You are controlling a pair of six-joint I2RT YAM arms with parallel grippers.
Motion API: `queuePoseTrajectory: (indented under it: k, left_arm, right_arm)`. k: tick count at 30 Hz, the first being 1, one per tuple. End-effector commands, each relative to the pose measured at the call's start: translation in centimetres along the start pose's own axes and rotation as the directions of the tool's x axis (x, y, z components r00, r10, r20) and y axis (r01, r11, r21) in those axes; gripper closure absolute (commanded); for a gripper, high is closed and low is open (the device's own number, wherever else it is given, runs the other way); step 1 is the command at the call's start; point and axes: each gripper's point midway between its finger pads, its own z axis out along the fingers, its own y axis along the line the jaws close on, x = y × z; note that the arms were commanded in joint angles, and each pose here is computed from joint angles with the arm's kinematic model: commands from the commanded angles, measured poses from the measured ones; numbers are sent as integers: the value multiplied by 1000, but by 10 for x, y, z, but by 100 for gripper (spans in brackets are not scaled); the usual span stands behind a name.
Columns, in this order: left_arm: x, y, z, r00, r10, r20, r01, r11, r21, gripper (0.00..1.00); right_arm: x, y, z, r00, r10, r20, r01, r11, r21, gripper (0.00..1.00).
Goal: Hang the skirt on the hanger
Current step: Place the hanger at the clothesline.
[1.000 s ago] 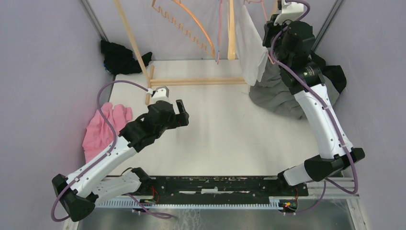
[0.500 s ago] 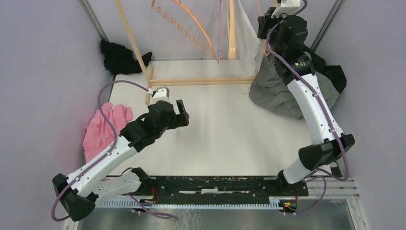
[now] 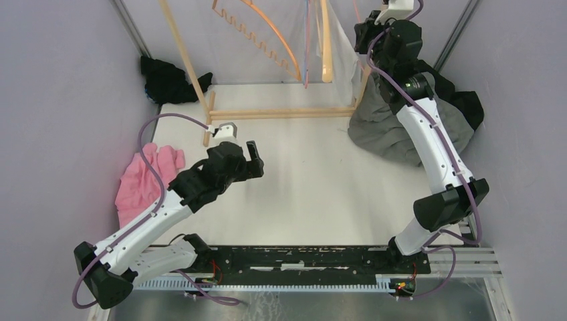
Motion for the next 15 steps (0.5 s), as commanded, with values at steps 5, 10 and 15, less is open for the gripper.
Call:
queuePoseTrajectory:
  k: [5, 10, 15]
  left_arm:
    - [-6, -3, 1, 999, -14, 31, 14, 1000, 25, 1]
    - [-4, -3, 1, 999, -16, 29, 15, 999, 30, 1]
    - [-5, -1, -1, 999, -21, 36, 20, 999, 31, 1]
  right_arm:
    - [-9, 5, -18, 996, 60, 59, -57, 997, -42, 98]
    - [5, 5, -21, 998, 63, 29, -62, 997, -48, 94]
    - [13, 3, -26, 998, 63, 4, -63, 997, -44, 67]
